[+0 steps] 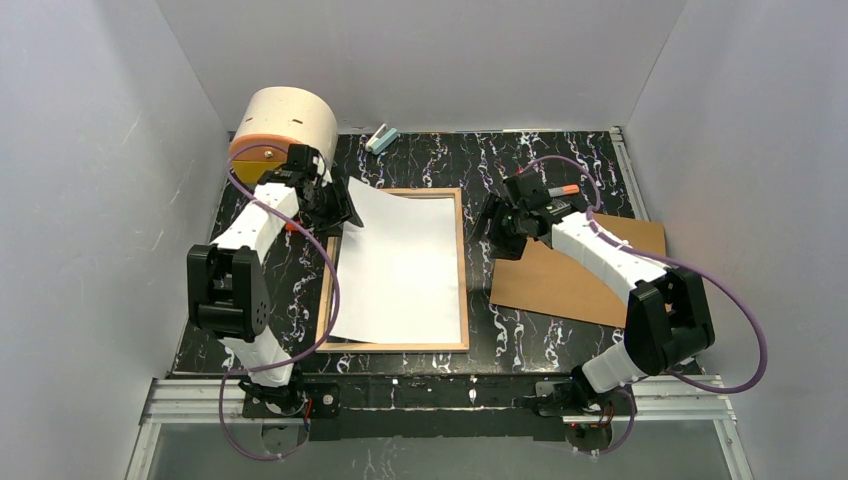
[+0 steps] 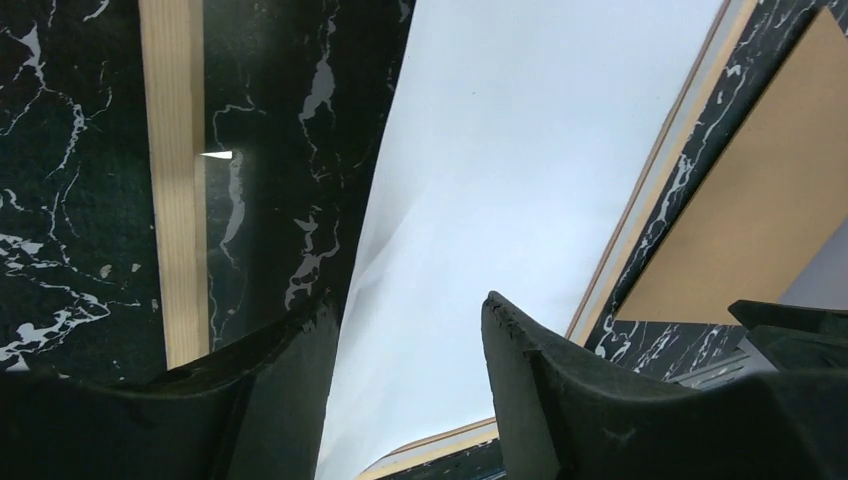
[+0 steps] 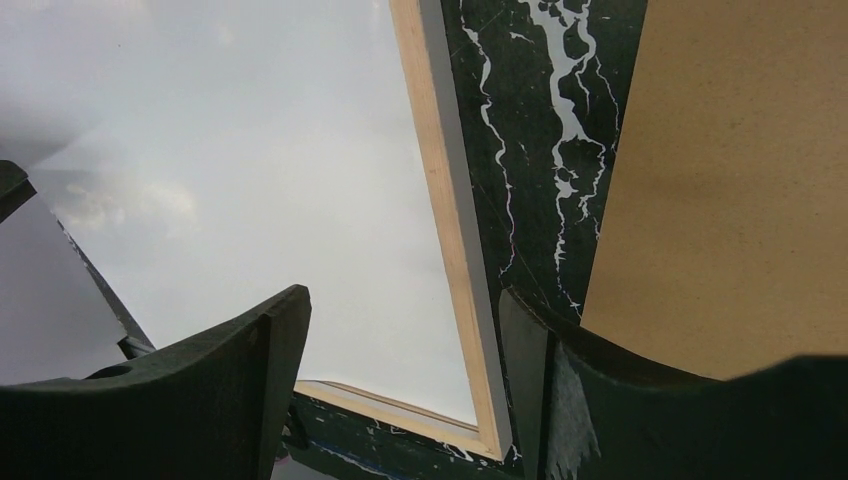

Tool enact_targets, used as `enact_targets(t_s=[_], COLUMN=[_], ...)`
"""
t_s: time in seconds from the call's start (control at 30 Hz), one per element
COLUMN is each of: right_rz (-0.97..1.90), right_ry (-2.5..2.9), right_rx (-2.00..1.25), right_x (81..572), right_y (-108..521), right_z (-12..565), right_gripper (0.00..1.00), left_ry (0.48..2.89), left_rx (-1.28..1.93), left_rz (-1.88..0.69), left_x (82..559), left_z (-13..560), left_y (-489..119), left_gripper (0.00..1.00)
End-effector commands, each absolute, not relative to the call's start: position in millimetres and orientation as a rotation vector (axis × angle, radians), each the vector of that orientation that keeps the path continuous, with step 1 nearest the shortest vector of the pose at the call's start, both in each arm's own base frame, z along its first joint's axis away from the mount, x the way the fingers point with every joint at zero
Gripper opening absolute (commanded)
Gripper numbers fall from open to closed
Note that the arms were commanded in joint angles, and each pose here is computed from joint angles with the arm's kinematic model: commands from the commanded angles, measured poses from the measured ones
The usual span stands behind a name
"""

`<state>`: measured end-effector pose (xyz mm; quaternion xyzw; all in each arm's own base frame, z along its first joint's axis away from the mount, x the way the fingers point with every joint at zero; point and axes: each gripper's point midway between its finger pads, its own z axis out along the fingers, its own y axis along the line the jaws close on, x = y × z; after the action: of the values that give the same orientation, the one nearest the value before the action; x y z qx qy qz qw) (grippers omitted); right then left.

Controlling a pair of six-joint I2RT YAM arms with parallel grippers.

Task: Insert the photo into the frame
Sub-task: Turn over the photo from the photo frame.

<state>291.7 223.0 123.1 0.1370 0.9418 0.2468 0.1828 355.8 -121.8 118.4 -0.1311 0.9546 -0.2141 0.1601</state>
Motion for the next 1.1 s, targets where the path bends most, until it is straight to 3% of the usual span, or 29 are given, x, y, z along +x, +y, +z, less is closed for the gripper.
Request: enact_targets(t_s=[0.0,0.07,0.17,0.27,0.67,0.9,1.07], right_rz=[0.654,0.66,0.686,0.698,0.685,0.682,0.655], right_ry=[2.652,2.663,2.672,2.672,2.675,2.677,2.686], right_rx=[0.377,0.369,0.348,0.344,0.35,0.363,0.383], right_x=[298.1,297.3,296.6,296.8,295.6,294.3,292.1], right_y=[218.1,219.4,222.9,224.4,221.8,220.8,216.9], right_z=[122.0,119.1,116.3,114.5,106.6,104.2,101.0], right_gripper=[0.77,0.77,0.68,0.6,0.58,0.58,0.59], left_ry=[2.732,2.72,2.616,2.547,2.492,2.472,2.477], left_rx=[-0.347,-0.346,-0.343,-0.348,-0.391,-0.394,-0.388], left_rz=[-0.533,-0.512,-0.512,-0.501,-0.428,-0.337,-0.266], left_x=[344.7,346.4,358.5,362.3,361.6,359.0,358.9], left_z=[117.0,109.8,109.9,108.7,97.7,92.9,97.1], left_y=[-110.1,-107.4,-105.8,-102.7,-89.5,-75.4,-66.1], left_gripper=[0.53,0.45,0.3,0.21,0.09,0.1,0.26])
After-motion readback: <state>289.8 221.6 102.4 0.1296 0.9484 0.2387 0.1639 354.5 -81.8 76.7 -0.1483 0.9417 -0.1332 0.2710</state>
